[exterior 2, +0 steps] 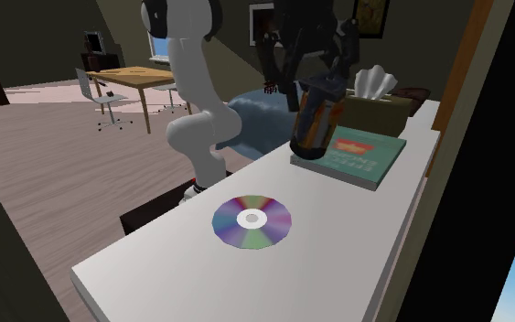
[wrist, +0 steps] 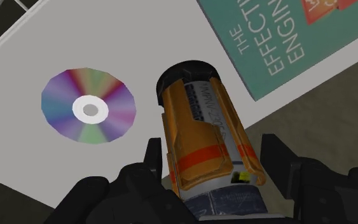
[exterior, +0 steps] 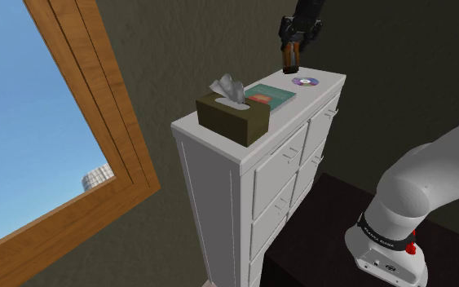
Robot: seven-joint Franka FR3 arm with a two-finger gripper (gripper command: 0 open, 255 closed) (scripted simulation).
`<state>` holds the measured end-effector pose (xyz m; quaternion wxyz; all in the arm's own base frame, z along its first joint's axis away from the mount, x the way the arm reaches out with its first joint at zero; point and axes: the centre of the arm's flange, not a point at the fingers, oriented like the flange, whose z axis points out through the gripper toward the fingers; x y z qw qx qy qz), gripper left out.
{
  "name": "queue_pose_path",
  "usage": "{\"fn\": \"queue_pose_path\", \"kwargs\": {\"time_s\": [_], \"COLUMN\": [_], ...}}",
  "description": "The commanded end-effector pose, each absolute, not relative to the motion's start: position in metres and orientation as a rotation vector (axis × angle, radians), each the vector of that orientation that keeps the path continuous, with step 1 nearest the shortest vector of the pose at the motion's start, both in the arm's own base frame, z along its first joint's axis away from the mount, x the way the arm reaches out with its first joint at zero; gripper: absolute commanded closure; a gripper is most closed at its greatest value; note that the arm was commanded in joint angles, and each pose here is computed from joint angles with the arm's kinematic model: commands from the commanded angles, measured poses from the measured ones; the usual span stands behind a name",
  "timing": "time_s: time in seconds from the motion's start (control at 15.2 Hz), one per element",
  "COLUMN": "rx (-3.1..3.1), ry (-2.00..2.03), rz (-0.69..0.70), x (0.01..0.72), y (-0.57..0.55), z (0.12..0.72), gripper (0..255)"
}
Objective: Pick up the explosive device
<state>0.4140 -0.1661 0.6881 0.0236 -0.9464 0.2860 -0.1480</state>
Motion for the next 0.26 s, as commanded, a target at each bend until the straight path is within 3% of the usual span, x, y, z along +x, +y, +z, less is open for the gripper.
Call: {"fn": "queue_pose_path", "kwargs": {"time_s": [0.0, 0.2], "rx": [-2.93, -2.93], "ry": [0.885, 0.885], "rz": [-0.458, -0.458], "x": [0.414, 0.414], "y": [-0.1657, -0.1657], "z": [0.6997, 0.7058], "gripper": [255, 255]}}
